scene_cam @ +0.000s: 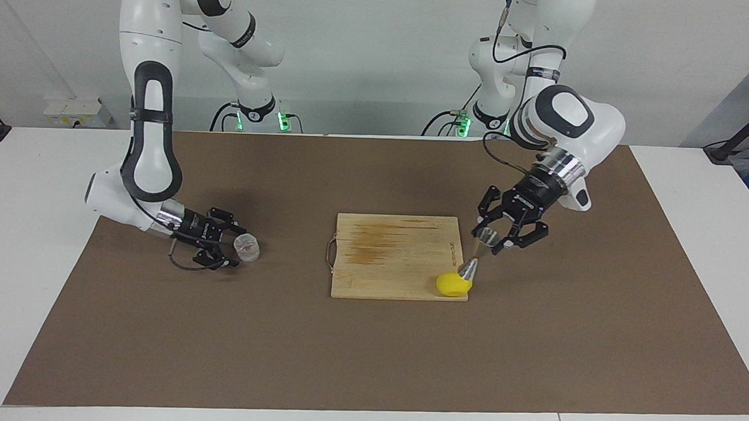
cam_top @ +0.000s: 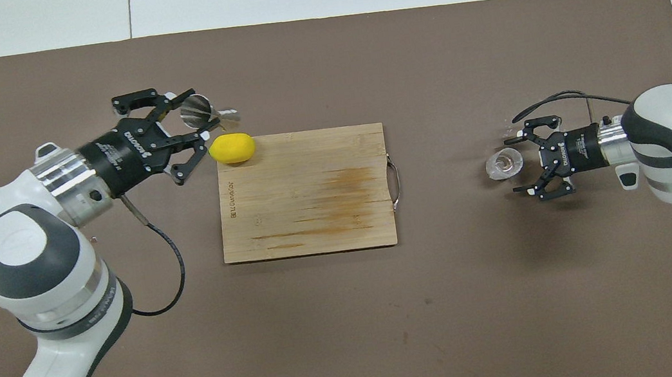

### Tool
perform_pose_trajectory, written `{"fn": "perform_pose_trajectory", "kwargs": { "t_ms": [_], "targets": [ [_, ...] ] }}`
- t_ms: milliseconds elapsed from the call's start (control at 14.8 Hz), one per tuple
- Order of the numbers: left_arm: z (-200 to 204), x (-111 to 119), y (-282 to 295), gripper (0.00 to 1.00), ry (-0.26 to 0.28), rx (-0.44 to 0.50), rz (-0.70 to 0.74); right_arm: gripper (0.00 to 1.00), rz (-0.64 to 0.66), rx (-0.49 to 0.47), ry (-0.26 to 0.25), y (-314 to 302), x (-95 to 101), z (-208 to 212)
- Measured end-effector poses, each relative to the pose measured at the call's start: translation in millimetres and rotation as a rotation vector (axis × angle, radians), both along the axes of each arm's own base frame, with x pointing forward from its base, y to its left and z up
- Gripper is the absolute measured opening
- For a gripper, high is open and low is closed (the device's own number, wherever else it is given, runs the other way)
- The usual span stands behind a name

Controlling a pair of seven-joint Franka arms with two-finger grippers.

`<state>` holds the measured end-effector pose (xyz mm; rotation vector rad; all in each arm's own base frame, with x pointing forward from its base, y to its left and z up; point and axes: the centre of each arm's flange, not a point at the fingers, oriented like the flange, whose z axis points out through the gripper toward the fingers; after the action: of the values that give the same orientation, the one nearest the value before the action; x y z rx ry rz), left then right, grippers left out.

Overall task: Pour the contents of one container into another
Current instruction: 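Place the metal cup on the wooden board with the left gripper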

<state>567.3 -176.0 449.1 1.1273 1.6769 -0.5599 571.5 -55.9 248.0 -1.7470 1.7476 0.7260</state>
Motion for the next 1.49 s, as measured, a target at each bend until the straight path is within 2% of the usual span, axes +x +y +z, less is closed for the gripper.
{"fn": "perform_pose_trajectory", "kwargs": {
  "t_ms": [203,407,678,881,1085,1220,1356,1424,1492],
  "targets": [
    [-5,-16,-64,0.51,0.004,0.061,-0.082,1.0,0.017,0.001,0.0,10,0.8,0],
    [-15,-15,-118,0.51,0.067,0.107,-0.142,1.0,0.032,-0.001,0.001,20,1.0,-1],
    [-50,-2,-149,0.51,0.116,0.151,-0.104,1.0,0.028,-0.013,-0.003,21,0.9,-3],
    [-86,-16,-174,0.51,0.162,0.167,-0.032,1.0,0.021,-0.021,-0.005,20,0.2,-4],
    [-97,-26,-187,0.51,0.186,0.166,-0.013,1.0,0.021,-0.021,-0.004,20,-0.2,-5],
    [-97,-24,-184,0.51,0.195,0.15,0.005,0.97,0.022,-0.021,-0.005,20,-0.3,-5],
    [-97,-24,-184,0.51,0.2,0.143,0.01,0.85,0.022,-0.021,-0.005,20,-0.3,-5],
    [-97,-26,-186,0.51,0.202,0.141,0.007,0.85,0.022,-0.021,-0.005,20,-0.3,-5],
    [-97,-28,-189,0.51,0.201,0.141,0.004,0.81,0.022,-0.022,-0.005,20,-0.3,-5]
  ]
}}
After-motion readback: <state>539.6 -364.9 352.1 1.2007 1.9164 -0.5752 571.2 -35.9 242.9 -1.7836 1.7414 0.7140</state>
